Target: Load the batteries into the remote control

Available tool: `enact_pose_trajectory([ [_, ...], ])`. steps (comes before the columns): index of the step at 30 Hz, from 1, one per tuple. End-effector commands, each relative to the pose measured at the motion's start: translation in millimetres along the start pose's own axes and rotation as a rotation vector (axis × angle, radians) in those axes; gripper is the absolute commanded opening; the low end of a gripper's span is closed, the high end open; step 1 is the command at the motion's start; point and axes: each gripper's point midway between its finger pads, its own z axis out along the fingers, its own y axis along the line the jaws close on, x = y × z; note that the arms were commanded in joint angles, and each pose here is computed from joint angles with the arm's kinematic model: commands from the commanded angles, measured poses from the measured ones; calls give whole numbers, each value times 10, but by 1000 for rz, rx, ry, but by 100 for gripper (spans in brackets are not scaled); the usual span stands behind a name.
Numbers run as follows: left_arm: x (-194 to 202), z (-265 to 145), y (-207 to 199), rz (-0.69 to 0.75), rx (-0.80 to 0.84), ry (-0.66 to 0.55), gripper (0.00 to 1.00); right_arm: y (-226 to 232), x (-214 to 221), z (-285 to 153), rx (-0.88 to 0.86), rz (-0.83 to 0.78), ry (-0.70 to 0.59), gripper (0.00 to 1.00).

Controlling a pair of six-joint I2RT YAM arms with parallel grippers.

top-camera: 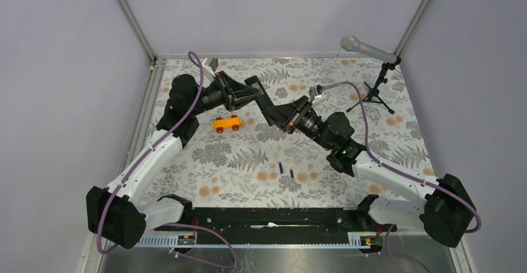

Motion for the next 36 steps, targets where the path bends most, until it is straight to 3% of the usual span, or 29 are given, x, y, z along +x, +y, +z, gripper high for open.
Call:
enact_pose_trajectory([
  [1,-236,-56,-636,78,162,-98,0,-233,93,-90,47,-65,45,5],
  [6,-261,-34,-571,72,143,-102,0,-199,146,-97,4,-78,73,4],
  [9,-277,-32,-536,76,133,-104,0,-221,182,-93,9,-89,95,14],
  [16,-329,-73,-510,122,99,-124,0,-670,141,-133,220,-27,67,27],
  [25,-428,-121,-550,120,105,-147,0,-511,212,-69,117,-21,110,29],
  [30,-477,-146,-547,103,111,-165,0,-400,275,-49,47,-21,147,42],
  [36,-489,-156,-571,100,125,-166,0,-427,259,-31,60,-10,137,45],
])
